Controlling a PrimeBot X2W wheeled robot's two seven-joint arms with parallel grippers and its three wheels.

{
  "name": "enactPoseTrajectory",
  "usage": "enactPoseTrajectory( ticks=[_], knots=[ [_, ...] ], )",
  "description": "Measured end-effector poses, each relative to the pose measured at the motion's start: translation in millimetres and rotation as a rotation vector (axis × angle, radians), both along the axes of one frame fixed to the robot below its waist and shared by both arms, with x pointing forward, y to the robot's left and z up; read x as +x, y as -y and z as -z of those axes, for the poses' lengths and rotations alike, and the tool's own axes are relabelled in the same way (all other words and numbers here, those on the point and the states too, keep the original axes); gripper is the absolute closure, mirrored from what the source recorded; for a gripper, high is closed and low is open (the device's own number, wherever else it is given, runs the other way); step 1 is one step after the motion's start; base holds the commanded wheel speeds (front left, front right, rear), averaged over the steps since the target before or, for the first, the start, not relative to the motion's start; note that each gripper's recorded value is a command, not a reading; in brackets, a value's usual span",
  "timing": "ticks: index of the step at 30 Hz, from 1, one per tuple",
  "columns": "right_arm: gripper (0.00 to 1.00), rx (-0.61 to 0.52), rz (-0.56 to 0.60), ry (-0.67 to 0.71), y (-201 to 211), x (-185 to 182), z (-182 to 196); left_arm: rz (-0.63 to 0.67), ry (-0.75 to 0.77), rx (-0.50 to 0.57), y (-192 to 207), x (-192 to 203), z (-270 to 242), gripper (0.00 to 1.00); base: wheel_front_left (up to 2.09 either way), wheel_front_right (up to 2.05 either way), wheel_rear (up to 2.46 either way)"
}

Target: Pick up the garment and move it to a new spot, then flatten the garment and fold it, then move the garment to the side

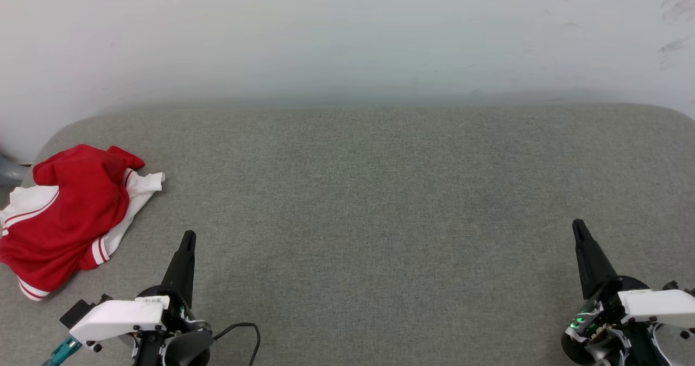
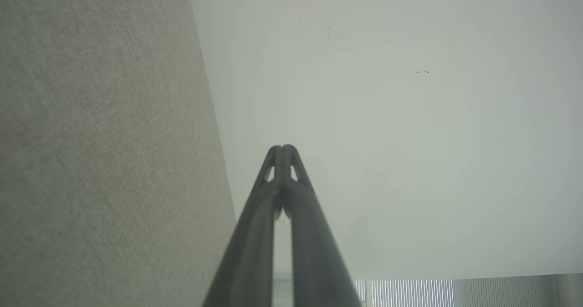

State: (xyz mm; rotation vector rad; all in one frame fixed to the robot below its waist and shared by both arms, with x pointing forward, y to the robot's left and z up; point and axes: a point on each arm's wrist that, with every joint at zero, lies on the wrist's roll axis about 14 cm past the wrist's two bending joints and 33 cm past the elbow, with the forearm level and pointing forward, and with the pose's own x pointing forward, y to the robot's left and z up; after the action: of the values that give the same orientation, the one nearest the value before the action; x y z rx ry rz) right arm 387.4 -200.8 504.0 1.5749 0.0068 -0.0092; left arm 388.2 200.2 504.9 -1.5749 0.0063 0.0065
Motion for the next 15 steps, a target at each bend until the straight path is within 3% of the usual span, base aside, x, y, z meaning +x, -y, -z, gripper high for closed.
enactPoseTrajectory(
  ticks=[2,3,7,15],
  knots=[
    [1.00,0.000,0.000,0.000,0,0,0,0.000,0.000,0.000,0,0,0,1.00,0.00,0.00,0.00],
    [0.00,0.000,0.000,-0.003,0,0,1,0.000,-0.003,0.000,0,0,1,0.00,0.00,0.00,0.00],
    [0.00,0.003,0.004,-0.057,0,-10,19,0.001,-0.057,-0.005,2,-8,19,0.00,0.00,0.00,0.00],
    [0.00,-0.035,0.000,-0.035,-7,-9,12,-0.001,-0.024,0.013,8,-7,8,0.00,0.00,0.00,0.00]
  ],
)
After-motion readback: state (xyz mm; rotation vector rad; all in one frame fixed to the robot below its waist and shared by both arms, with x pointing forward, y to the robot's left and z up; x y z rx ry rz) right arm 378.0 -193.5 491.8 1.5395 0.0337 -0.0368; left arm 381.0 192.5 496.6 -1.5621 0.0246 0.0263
